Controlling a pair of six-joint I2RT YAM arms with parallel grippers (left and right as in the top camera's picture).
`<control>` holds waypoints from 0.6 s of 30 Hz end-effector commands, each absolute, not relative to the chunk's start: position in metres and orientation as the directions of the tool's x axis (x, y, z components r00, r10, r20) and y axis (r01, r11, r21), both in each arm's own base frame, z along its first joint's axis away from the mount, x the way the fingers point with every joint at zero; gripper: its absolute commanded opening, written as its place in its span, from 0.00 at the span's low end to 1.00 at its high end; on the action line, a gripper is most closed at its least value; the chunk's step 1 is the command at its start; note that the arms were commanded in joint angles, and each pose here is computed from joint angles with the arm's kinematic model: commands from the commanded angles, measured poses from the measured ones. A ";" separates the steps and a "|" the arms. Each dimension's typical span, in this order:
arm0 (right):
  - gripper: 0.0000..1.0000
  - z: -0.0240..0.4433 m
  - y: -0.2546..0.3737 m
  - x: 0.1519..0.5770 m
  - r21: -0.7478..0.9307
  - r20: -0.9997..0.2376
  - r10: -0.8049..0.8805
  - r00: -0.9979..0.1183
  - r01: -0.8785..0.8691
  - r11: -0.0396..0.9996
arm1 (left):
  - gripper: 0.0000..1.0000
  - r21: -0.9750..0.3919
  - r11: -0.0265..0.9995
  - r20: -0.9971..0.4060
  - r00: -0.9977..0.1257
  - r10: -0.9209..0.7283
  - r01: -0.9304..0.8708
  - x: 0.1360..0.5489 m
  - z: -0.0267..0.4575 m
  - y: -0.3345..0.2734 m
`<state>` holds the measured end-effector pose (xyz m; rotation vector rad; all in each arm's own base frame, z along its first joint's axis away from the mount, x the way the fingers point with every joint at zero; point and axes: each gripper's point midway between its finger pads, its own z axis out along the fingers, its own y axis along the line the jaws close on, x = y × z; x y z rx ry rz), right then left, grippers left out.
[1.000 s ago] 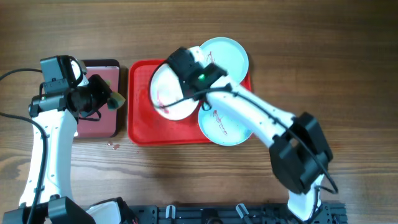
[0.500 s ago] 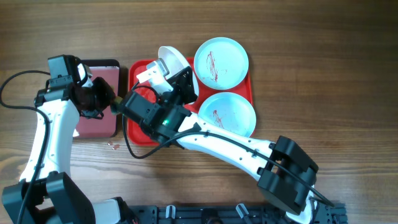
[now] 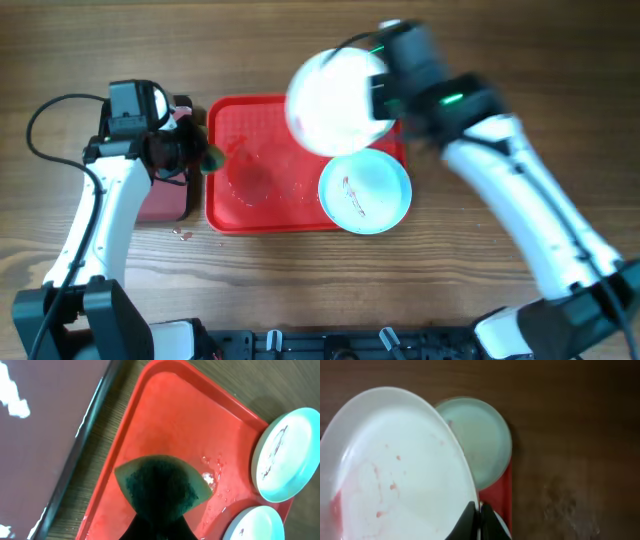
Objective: Clean dirty plates on tray and stack at the side
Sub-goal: 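Lift the white plate with the right gripper and place it right of tray, then grasp the lower blue-rimmed plate with the right gripper and pull it left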
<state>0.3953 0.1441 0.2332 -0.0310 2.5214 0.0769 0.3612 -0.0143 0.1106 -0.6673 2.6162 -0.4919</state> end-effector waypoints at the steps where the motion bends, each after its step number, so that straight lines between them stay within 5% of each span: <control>1: 0.04 0.224 0.069 0.396 0.223 -0.454 0.237 -0.859 0.148 0.963 | 0.04 -0.401 0.827 -0.271 -0.811 -0.518 -0.394 0.358 0.105 -0.017; 8: 0.04 0.145 -0.082 0.367 0.165 -0.321 0.549 -0.772 0.526 0.835 | 0.04 -0.399 0.827 -0.267 -0.812 -0.518 -0.396 0.357 0.105 -0.017; 18: 0.04 0.054 -0.093 0.340 0.145 -0.299 0.644 -0.704 0.633 0.760 | 0.04 -0.399 0.827 -0.267 -0.812 -0.518 -0.396 0.357 0.105 -0.017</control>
